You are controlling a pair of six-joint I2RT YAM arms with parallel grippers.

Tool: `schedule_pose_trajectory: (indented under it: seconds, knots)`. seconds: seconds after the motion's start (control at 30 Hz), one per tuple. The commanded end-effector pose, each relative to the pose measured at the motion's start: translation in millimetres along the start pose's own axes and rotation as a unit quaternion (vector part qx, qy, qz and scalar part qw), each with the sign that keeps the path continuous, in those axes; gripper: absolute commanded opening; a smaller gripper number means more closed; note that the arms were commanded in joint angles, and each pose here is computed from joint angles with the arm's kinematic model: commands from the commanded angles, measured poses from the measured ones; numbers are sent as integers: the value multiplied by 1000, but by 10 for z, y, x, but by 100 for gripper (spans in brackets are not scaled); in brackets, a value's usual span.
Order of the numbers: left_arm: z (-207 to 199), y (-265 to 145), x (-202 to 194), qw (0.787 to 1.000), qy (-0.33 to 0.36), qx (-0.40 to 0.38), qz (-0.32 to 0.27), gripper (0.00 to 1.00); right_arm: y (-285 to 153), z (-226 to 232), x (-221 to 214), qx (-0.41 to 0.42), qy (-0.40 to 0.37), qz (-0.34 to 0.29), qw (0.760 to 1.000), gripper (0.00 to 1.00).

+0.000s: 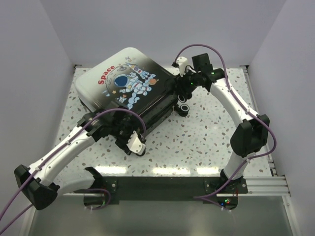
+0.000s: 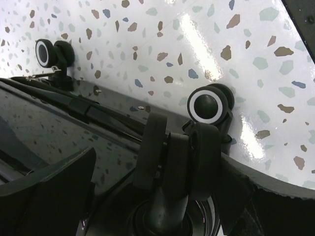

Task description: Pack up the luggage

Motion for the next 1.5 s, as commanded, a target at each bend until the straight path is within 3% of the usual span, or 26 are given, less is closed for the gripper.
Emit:
schedule_pose_trajectory:
  seconds: [0.0, 0.07, 0.1, 0.13, 0.27, 0.33, 0.37, 0.43, 0.53, 0.57, 0.6, 0.63, 0.7, 0.73, 0.8, 0.87, 0.9, 1.13, 1.47]
  knots:
    - [53, -17, -1, 1000, 15, 0, 10, 96, -22, -186, 91, -32, -21, -29, 999, 26]
    - [46, -1, -2, 1000, 15, -5, 7, 86, -43, -185, 52, -42, -15, -30, 999, 49]
    - [42, 11, -4, 1000, 15, -7, 6, 81, -144, -178, 67, -52, -11, -41, 998, 67]
    - [42, 14, 2, 1000, 15, -8, 3, 69, -208, -195, 50, -63, 0, -47, 997, 71]
    - [39, 45, 35, 1000, 11, -10, -13, 51, -456, -218, -176, -90, 75, -108, 987, 83]
    - [32, 57, 22, 1000, 7, -13, -11, 46, -826, -295, -119, -124, 88, -192, 970, 83]
    - [27, 61, 9, 1000, 5, -15, -7, 44, -809, -249, -312, -126, 100, -191, 968, 83]
    - [30, 61, 9, 1000, 0, -15, -7, 40, -1058, -176, -319, -154, 94, -229, 956, 82]
    - [22, 66, 22, 1000, -12, -16, -12, 37, -1094, -90, -473, -177, 138, -257, 940, 87]
    - [10, 70, 24, 1000, -15, -18, -14, 36, -986, -87, -605, -185, 187, -260, 929, 88]
    - [1, 72, 19, 1000, -16, -20, -13, 35, -973, -92, -646, -193, 200, -261, 924, 82]
    - [-6, 71, 16, 1000, -17, -21, -12, 33, -941, -64, -683, -185, 197, -258, 928, 79]
    - [-24, 77, -13, 999, -24, -24, -3, 32, -829, 44, -717, -134, 151, -264, 943, 64]
    - [-36, 76, -24, 999, -25, -25, 1, 31, -774, 107, -728, -112, 146, -269, 945, 63]
    - [-55, 91, -49, 999, -29, -27, 8, 31, -606, 240, -836, -104, 148, -301, 936, 63]
    - [-69, 120, -74, 999, -37, -31, 11, 31, -416, 296, -1056, -150, 135, -350, 915, 57]
    - [-67, 143, -88, 998, -45, -31, 13, 31, -277, 435, -1078, -147, 102, -350, 919, 58]
    - [-70, 189, -138, 996, -72, -42, 27, 31, 294, 571, -1200, -112, 115, -336, 928, 63]
    - [-125, 152, -178, 993, -99, -48, 49, 32, 564, 525, -993, -92, 52, -389, 915, 58]
Point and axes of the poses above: each gripper's point midway between its finger pads, its own y axis out along the fingers, its own z axis along the line the jaws close on, x = y × z, the point moved 6 cm from there along -y, back along the fingers, and after that the axes turned 3 degrees about -y, right-handed, at the moved point
